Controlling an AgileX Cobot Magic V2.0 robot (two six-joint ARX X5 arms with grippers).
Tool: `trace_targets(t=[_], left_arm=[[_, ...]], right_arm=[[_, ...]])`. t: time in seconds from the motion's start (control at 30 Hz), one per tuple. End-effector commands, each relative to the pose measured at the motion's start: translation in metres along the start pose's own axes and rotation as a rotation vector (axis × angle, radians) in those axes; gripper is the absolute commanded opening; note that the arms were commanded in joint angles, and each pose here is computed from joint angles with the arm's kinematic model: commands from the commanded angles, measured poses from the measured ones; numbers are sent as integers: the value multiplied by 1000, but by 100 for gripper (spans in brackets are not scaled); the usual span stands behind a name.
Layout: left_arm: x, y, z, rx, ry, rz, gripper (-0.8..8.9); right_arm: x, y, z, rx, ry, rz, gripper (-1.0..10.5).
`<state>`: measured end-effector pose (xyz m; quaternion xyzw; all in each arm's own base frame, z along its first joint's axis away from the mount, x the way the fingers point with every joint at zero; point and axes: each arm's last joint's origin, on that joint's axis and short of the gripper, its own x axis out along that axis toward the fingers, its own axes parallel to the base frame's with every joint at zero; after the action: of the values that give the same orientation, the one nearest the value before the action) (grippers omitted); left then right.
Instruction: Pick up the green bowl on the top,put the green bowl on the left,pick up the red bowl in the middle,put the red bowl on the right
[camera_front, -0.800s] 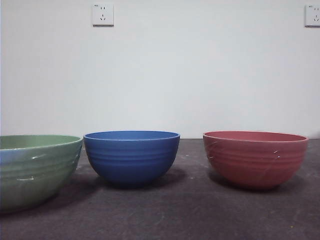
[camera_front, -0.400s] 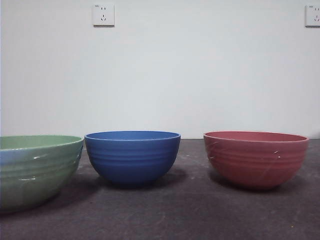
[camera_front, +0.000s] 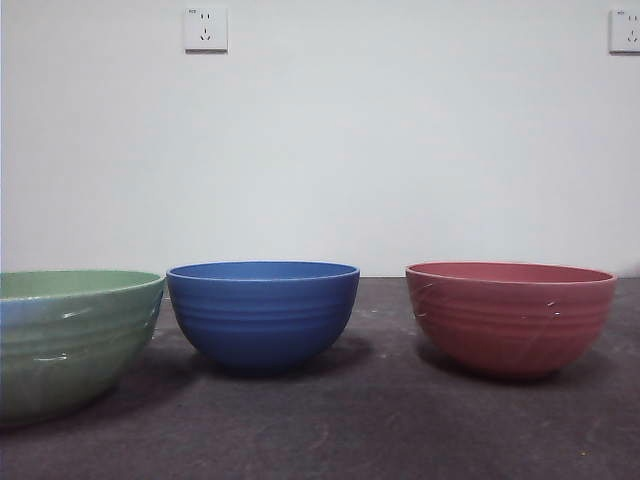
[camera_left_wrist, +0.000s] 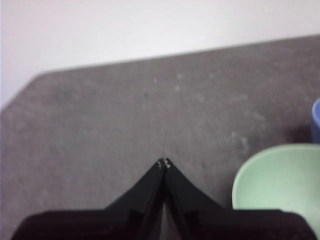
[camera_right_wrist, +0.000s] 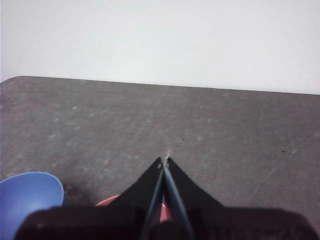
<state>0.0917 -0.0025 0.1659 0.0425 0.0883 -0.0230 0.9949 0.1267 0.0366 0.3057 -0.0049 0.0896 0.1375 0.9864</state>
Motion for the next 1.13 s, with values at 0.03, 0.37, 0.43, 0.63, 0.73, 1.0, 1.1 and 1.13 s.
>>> trace_targets(t=[0.03, 0.37, 0.43, 0.63, 0.73, 1.0, 1.1, 1.13], left_arm=[[4, 0, -11, -51, 9, 3, -4], [6, -1, -17, -68, 40, 0, -4], [6, -1, -17, -68, 40, 0, -4], [6, -1, -17, -68, 40, -1, -4], [6, -1, -17, -68, 40, -1, -4], [6, -1, -17, -68, 40, -1, -4], [6, -1, -17, -68, 39, -1, -4], [6, -1, -17, -68, 39, -1, -4]], right_arm=[[0, 0, -1, 13, -4, -4, 4], [0, 0, -4, 13, 31, -4, 4], [0, 0, -4, 12, 35, -4, 4], [0, 0, -4, 12, 36, -4, 4], [0, 0, -4, 12, 36, -4, 4], [0, 0, -4, 12, 36, -4, 4], [-1, 0, -5, 11, 43, -1, 4], [-5, 0, -6, 8, 44, 0, 4]])
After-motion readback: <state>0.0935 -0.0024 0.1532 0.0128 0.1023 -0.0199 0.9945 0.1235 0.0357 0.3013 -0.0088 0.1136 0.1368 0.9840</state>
